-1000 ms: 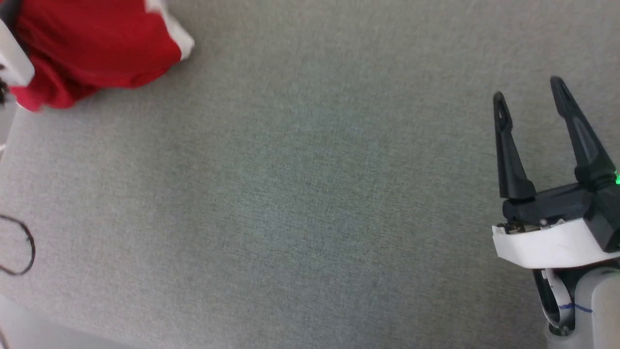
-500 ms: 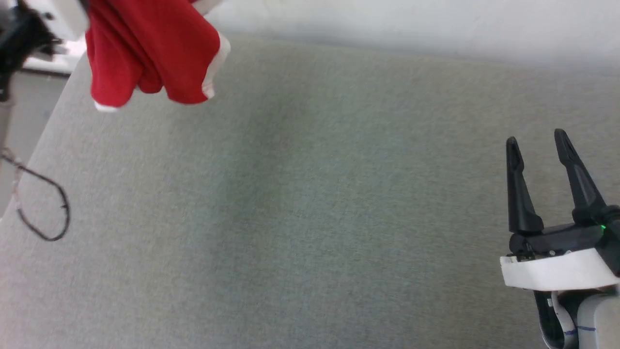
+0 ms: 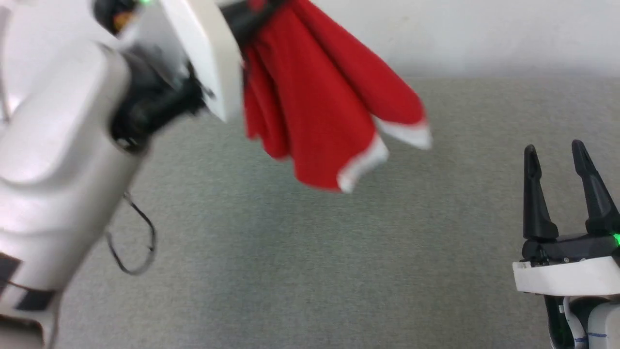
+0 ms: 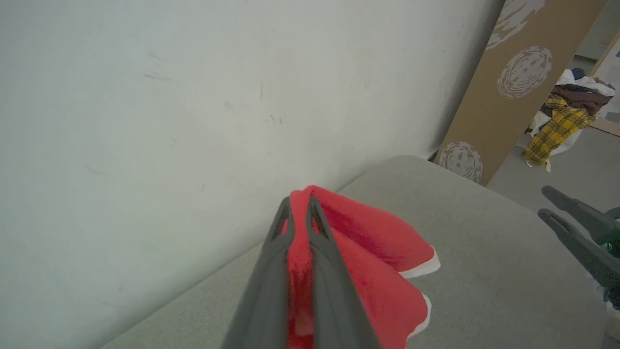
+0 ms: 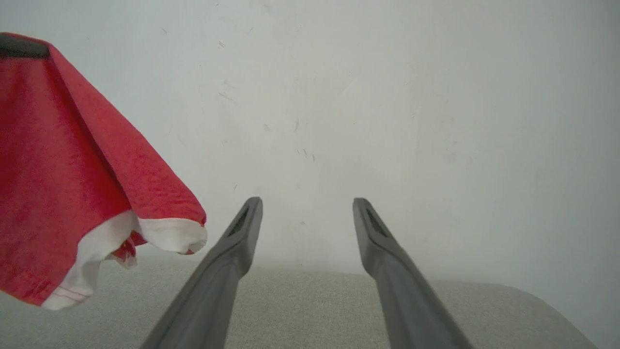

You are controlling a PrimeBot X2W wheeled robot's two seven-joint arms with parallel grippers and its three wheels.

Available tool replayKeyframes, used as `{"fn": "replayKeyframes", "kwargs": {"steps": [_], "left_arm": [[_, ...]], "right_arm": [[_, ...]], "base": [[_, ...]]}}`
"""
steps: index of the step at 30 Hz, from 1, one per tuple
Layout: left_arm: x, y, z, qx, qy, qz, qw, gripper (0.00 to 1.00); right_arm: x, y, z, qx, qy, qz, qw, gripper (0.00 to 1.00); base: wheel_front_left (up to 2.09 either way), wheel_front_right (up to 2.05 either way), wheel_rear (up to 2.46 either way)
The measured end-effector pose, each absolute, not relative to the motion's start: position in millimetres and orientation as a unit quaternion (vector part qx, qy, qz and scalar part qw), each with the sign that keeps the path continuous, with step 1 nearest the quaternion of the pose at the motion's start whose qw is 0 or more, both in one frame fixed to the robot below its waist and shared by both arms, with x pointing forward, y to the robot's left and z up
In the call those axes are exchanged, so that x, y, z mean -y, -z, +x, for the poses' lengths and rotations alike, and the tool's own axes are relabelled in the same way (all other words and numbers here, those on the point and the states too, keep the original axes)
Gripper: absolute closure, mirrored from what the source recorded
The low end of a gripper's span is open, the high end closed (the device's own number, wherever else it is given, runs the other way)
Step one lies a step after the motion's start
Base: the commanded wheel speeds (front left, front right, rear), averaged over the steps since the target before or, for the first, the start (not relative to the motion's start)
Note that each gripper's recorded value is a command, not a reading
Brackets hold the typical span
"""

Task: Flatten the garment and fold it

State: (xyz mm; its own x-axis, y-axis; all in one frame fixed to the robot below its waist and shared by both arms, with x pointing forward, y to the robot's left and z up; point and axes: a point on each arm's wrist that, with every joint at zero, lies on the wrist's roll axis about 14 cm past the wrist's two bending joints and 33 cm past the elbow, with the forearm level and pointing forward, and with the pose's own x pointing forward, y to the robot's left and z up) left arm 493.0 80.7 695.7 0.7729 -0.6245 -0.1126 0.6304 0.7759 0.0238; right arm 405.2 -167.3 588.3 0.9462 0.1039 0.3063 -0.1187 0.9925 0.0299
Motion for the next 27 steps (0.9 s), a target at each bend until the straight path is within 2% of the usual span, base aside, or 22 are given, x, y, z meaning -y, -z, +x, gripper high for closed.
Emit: {"fn": "replayKeyframes", "kwargs": {"steps": [8,15,19,20,21,27], "left_arm": [[-19.0,-603.6,466.8,-0.114,0.410,0.060,0.903,1.00],[-11.5,-471.9,421.3,-0.239,0.437,0.093,0.862,1.00],[-10.2,-434.6,403.0,-0.271,0.438,0.085,0.853,1.00],[-9.3,-434.4,403.7,-0.265,0.435,0.077,0.857,0.52],[-7.8,-437.6,406.0,-0.254,0.432,0.065,0.863,0.00],[-8.8,-491.6,429.7,-0.135,0.393,-0.015,0.909,0.00]], "right_arm": [[187.6,-584.9,396.9,0.150,-0.027,0.018,0.988,0.00],[192.3,-574.5,398.7,0.135,-0.020,0.017,0.991,0.00],[191.5,-570.2,402.1,0.129,-0.021,0.016,0.991,0.00],[190.2,-569.8,403.2,0.128,-0.023,0.016,0.991,0.00],[189.1,-569.3,404.3,0.127,-0.025,0.016,0.991,0.00],[178.7,-571.7,407.9,0.127,-0.040,0.018,0.991,0.00]], "base": [[0.00,0.00,0.00],[0.00,0.00,0.00],[0.00,0.00,0.00],[0.00,0.00,0.00],[0.00,0.00,0.00],[0.00,0.00,0.00]]}}
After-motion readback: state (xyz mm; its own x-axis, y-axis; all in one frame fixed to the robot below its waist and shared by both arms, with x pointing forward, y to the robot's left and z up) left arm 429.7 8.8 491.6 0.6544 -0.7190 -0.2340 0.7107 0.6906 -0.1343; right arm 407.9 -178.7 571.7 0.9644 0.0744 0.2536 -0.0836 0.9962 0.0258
